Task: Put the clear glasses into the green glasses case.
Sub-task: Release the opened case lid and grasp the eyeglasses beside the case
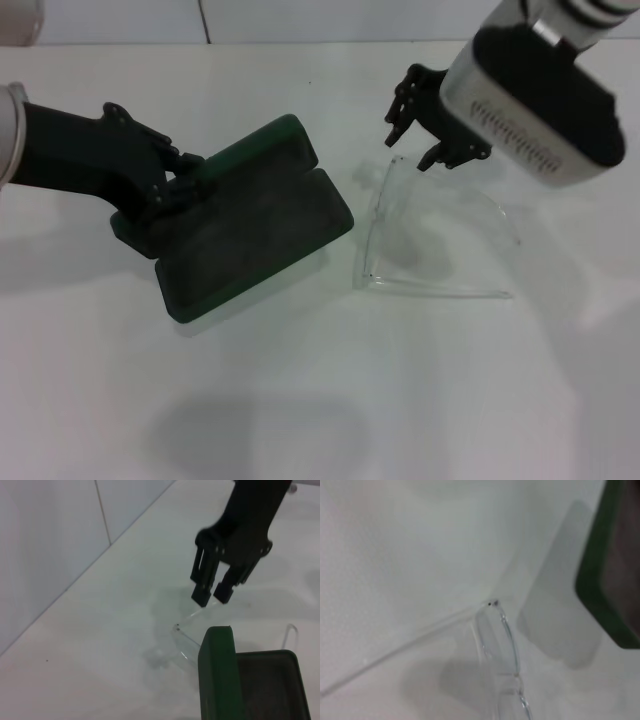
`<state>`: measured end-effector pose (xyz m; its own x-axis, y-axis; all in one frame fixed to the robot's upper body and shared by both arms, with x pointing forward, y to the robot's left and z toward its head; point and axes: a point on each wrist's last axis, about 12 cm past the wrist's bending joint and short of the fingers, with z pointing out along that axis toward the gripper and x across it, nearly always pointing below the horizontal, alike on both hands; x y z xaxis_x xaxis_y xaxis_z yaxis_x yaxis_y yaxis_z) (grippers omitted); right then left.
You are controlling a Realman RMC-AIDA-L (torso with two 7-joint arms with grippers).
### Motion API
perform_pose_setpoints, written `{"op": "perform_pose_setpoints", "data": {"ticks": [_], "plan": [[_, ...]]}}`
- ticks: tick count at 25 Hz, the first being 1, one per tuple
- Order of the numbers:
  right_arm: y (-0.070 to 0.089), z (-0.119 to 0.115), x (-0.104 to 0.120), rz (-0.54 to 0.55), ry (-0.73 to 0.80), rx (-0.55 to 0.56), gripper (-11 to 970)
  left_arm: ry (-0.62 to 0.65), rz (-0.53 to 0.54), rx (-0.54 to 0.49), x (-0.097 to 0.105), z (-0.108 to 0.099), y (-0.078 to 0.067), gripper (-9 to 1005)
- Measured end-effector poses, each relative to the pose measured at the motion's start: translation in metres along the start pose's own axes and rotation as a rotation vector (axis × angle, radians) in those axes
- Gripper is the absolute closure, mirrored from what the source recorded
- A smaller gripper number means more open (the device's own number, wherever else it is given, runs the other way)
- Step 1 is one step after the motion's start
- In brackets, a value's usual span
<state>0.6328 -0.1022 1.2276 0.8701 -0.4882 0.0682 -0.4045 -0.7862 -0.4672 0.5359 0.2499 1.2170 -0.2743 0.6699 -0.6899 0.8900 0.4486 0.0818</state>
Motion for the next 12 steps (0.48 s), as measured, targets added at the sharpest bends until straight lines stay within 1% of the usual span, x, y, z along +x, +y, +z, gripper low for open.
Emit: {"op": "perform_pose_setpoints", "data": {"ticks": [4,12], "plan": [[0.0,0.013,-0.007,-0.052,0.035,-0.003,574,-0.005,-0.005,-0.012,0.0,0.001,0.002,787],[0.002,0.015,-0.009,-0.032,0.031,0.007,566,-0.01,-0.026,-0.047,0.004,-0.003,0.009,787]]}}
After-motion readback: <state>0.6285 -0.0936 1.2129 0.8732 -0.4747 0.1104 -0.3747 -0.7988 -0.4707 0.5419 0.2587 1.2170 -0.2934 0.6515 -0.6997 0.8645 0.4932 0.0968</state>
